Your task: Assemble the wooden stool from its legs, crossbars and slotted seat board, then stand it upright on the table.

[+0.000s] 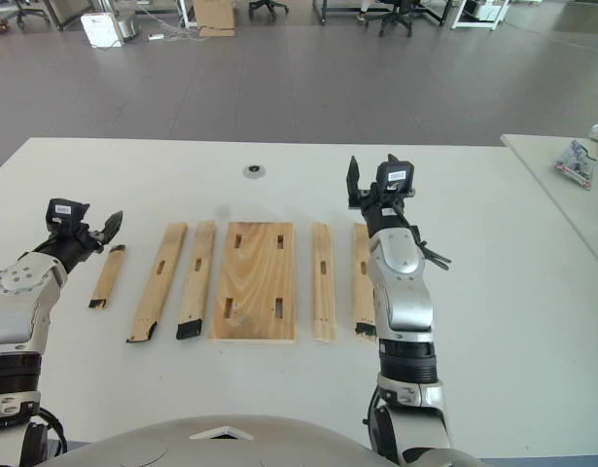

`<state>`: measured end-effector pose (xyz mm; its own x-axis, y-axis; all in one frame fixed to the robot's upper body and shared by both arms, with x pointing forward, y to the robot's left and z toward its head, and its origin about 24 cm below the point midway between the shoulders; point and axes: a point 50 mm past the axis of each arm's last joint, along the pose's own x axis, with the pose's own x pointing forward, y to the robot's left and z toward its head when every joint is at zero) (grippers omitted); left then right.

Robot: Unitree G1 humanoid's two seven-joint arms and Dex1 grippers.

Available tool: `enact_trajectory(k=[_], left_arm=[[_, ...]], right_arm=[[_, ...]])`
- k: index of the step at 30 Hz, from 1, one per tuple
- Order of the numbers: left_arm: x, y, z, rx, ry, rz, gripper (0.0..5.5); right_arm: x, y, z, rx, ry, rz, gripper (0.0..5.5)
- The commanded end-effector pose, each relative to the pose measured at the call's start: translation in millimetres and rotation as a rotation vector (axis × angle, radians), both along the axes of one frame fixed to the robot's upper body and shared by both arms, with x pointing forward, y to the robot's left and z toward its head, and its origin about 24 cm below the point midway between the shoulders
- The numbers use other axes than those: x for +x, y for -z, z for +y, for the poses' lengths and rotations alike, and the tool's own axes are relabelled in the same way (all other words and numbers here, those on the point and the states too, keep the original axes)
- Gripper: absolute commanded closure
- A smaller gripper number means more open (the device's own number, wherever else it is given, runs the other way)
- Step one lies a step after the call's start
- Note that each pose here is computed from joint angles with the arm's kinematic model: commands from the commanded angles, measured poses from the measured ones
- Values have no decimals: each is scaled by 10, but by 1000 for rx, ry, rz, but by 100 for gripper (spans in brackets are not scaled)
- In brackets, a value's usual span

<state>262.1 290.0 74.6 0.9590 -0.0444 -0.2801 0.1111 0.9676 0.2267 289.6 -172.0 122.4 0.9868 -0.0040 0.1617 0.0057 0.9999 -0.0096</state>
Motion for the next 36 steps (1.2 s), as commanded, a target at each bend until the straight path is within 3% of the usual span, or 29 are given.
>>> enact_trajectory(k=[1, 8, 13, 15, 18, 24, 31, 34, 35, 36], left_arm=[[-118, 196, 24, 2, -5, 135, 221], [-401, 389, 102, 8, -58, 308, 221], [-591, 516, 13, -49, -7, 417, 221], [-661, 556, -2, -60, 29, 459, 257], [-658, 580, 24, 90, 94, 494, 303], [-649, 599, -12, 73, 108, 486, 412], [-712, 686, -84, -55, 143, 523, 422], [-408, 358, 33, -279, 71, 339, 422], [-238, 80, 21, -416, 73, 204, 422], [32, -462, -59, -717, 118, -80, 422]], right_arm=[[-20, -26, -18, -3, 11, -11, 215], [-58, -15, -50, -8, 23, -7, 215], [-92, -4, -58, -7, 33, -3, 215], [-92, -6, -57, -6, 33, -3, 211], [-87, -1, -46, -6, 29, -1, 211], [-74, -28, -57, -4, 28, -9, 211], [-63, -39, -48, 0, 28, -13, 211], [-50, -61, -39, -1, 20, -17, 211], [-46, -103, -23, 5, 8, -27, 211], [-27, -205, 8, 28, -15, -51, 211]])
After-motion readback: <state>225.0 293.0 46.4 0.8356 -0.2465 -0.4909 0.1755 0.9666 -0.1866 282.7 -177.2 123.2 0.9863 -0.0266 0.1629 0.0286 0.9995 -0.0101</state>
